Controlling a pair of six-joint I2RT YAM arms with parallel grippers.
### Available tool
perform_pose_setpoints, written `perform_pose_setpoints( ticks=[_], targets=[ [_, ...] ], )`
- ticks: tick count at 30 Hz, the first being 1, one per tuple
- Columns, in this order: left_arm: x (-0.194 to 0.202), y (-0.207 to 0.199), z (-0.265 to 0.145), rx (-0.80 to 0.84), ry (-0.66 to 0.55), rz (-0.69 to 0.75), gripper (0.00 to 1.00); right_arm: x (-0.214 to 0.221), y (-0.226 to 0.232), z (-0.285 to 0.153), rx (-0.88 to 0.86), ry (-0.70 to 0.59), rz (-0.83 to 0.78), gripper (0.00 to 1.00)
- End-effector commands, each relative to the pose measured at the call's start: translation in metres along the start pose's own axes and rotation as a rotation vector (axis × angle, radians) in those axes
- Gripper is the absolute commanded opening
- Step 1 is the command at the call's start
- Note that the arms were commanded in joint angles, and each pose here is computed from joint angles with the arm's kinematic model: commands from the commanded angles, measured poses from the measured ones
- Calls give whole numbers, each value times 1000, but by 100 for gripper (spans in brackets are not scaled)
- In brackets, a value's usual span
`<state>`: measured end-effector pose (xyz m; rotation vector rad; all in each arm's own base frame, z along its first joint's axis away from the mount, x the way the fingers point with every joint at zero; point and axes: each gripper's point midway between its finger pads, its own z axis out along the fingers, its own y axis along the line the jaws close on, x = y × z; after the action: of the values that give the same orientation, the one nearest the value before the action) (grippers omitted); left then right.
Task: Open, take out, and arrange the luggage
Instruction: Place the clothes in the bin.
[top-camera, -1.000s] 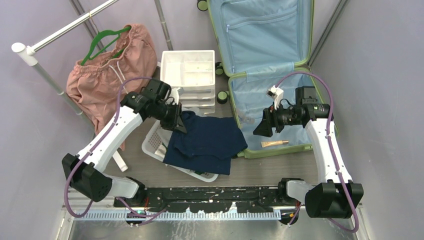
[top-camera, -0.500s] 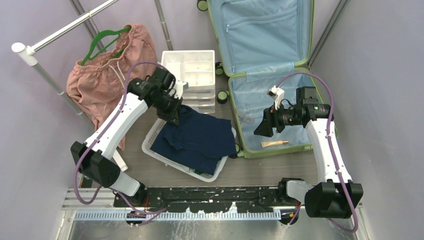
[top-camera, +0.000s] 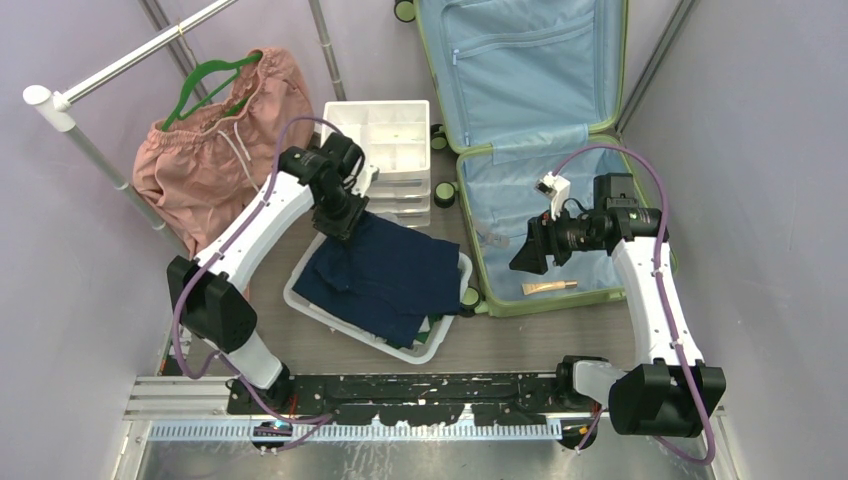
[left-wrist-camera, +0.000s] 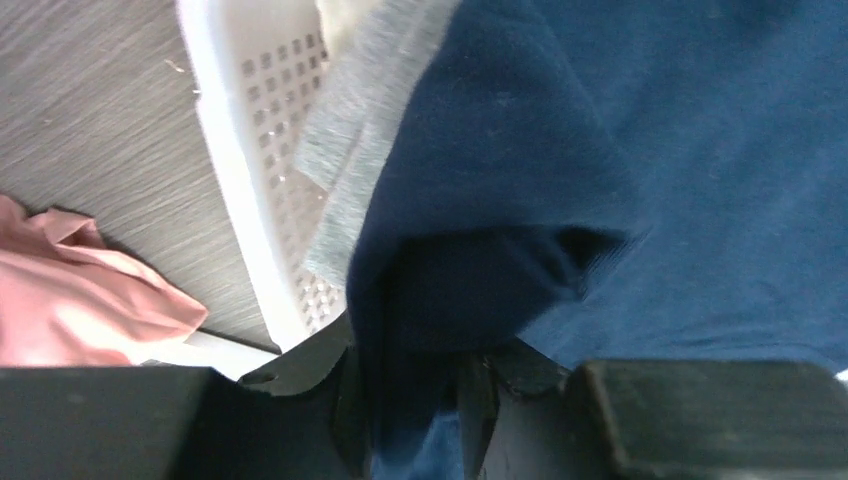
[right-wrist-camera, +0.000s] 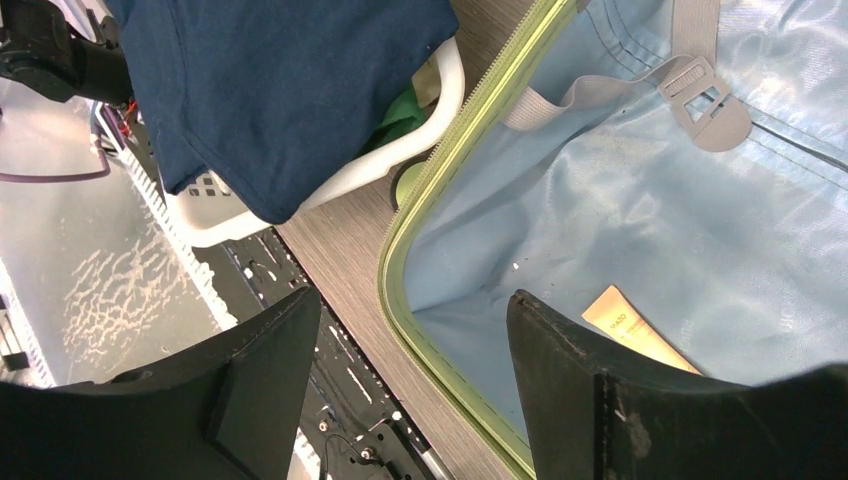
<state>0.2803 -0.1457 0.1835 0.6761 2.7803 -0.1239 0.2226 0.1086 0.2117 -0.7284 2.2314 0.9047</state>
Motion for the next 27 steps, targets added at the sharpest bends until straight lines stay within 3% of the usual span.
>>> perform_pose_setpoints(
  ticks=[1,5,7,8,13,16,21,27],
  targets=[
    [-21,32,-6,-173,-103,-31,41,-7,-2,-6,17,-16,-35,74],
    [-43,63,-38,-363,-290,-160,83,-7,-4,-10,37,-10,-40,76],
    [-55,66,-68,-376,-443,-228,98,-5,-5,-13,45,4,-43,76],
    [-61,64,-84,-356,-524,-257,99,-4,-5,-15,49,15,-49,76],
    [-74,9,-141,-1,-833,-277,95,-4,-5,-26,80,71,-67,77],
    [-68,-31,-160,262,-936,-294,88,-8,-7,-35,115,82,-90,77],
    [-49,-65,-163,537,-980,-424,72,-16,-17,-50,171,92,-98,78],
    [-35,-81,-125,645,-871,-494,60,-21,-37,-66,269,100,-78,78]
  ],
)
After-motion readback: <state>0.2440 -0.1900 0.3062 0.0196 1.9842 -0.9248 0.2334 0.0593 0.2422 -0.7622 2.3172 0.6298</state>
